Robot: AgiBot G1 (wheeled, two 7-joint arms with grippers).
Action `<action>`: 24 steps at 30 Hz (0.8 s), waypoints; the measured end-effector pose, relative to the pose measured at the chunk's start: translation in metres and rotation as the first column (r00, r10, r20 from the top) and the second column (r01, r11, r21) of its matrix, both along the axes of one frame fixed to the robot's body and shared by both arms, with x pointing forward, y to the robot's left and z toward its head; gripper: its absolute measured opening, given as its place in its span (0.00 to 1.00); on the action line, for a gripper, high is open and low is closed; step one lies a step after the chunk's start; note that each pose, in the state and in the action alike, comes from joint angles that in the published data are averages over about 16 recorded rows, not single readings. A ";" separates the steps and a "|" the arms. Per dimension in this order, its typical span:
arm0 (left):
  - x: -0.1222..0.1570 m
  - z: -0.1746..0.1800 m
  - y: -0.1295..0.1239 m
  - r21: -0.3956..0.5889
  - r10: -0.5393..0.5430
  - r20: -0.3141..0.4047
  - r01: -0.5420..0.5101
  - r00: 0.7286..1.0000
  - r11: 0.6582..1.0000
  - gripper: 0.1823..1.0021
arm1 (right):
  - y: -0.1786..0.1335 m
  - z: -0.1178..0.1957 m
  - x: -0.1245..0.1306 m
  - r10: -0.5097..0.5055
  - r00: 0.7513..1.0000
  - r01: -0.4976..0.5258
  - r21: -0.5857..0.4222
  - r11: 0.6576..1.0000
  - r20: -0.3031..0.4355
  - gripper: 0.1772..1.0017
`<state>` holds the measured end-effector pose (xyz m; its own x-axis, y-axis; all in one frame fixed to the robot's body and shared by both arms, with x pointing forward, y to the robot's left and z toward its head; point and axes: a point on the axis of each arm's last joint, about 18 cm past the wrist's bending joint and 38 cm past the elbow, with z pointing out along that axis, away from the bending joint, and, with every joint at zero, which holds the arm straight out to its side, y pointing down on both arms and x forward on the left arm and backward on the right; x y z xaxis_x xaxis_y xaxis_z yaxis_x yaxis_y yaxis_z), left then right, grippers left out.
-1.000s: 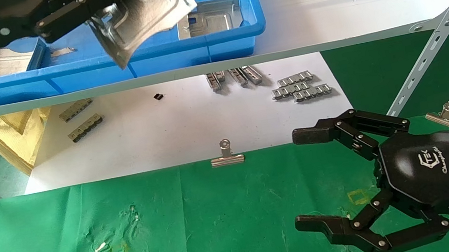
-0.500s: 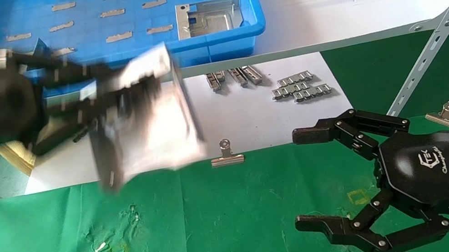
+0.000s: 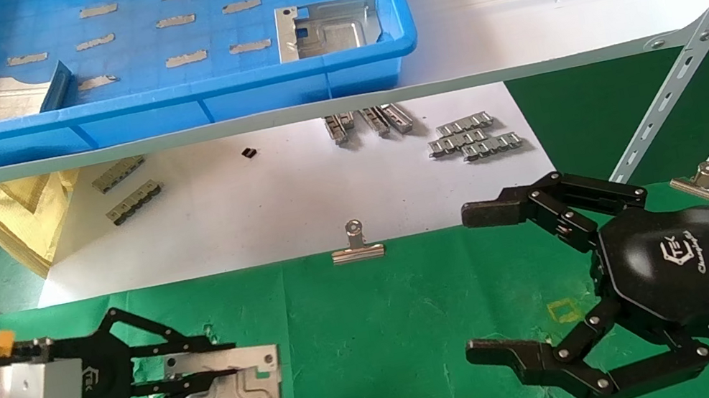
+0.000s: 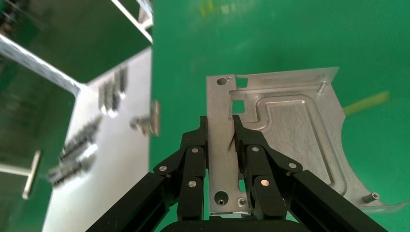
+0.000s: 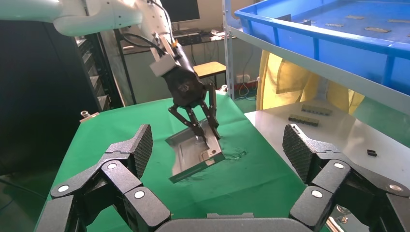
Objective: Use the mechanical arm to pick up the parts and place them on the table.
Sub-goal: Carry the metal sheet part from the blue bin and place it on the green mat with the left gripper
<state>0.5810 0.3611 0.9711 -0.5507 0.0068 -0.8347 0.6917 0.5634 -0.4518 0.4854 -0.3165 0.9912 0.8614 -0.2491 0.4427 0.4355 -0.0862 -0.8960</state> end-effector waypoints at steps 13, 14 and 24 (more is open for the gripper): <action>0.036 -0.043 0.026 0.074 0.119 -0.007 -0.118 0.993 0.990 0.11 | 0.000 0.000 0.000 0.000 1.000 0.000 0.000 1.000 0.000 1.00; 0.038 -0.044 0.027 0.076 0.125 -0.006 -0.125 0.992 0.989 0.11 | 0.000 0.000 0.000 0.000 1.000 0.000 0.000 1.000 0.000 1.00; 0.049 -0.042 0.033 0.086 0.167 0.020 -0.168 0.986 0.982 0.13 | 0.000 0.000 0.000 0.000 1.000 0.000 0.000 1.000 0.000 1.00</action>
<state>0.6299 0.3946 0.9295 -0.5399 -0.0121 -0.8416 0.5894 0.7084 -0.3883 0.4854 -0.3165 0.9912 0.8614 -0.2490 0.4427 0.4355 -0.0862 -0.8960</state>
